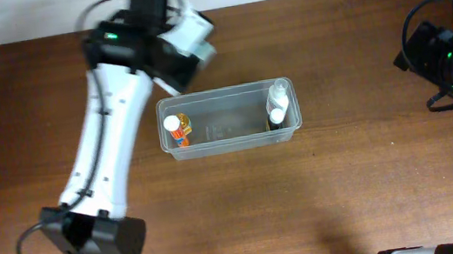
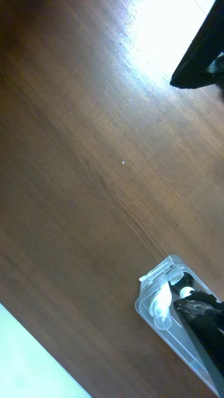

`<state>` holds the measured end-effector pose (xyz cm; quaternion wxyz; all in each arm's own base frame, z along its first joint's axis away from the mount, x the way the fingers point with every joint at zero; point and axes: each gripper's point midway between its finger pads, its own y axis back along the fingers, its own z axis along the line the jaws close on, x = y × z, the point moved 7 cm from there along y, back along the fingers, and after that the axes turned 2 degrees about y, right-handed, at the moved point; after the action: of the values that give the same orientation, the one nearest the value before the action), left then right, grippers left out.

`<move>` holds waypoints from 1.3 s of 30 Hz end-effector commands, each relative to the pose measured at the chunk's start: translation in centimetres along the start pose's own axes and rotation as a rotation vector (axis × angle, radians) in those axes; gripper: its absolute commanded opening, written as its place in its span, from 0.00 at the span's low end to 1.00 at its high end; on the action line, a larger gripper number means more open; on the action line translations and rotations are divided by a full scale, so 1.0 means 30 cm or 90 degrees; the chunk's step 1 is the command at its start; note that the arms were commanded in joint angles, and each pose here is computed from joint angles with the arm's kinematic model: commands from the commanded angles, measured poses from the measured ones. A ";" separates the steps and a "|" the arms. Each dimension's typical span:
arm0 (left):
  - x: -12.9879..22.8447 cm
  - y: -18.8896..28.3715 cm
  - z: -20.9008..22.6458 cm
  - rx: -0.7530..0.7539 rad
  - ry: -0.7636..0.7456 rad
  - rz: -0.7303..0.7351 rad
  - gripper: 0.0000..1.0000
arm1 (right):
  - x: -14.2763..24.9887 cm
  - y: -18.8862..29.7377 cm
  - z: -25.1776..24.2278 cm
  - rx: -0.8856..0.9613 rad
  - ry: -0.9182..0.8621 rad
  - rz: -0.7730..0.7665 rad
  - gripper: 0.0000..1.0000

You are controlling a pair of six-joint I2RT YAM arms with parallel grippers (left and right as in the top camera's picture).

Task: Pack container
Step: 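Lift the box over the container and lower it into the middle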

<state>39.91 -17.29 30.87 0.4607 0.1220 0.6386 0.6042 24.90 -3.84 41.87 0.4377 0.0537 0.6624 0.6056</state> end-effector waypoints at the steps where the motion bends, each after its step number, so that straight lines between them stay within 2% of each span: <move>1: -0.032 0.024 -0.095 0.014 -0.145 -0.003 0.47 | -0.007 0.004 -0.010 0.008 -0.007 -0.006 0.98; 7: -0.037 -0.008 -0.173 0.038 -0.199 0.013 0.47 | -0.007 0.004 -0.010 0.008 -0.007 -0.006 0.98; 16: 0.016 -0.121 -0.196 0.065 -0.204 0.053 0.48 | -0.007 0.004 -0.010 0.008 -0.007 -0.006 0.98; 22: 0.052 -0.186 -0.225 0.107 -0.261 0.060 0.50 | -0.007 0.004 -0.010 0.008 -0.007 -0.006 0.98; 39: 0.123 -0.350 -0.259 0.124 -0.285 0.062 0.51 | -0.007 0.004 -0.010 0.008 -0.007 -0.006 0.98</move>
<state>36.74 -22.21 18.67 0.5348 0.3203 0.5729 0.5321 24.90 -3.84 41.87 0.4380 0.0540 0.6622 0.6056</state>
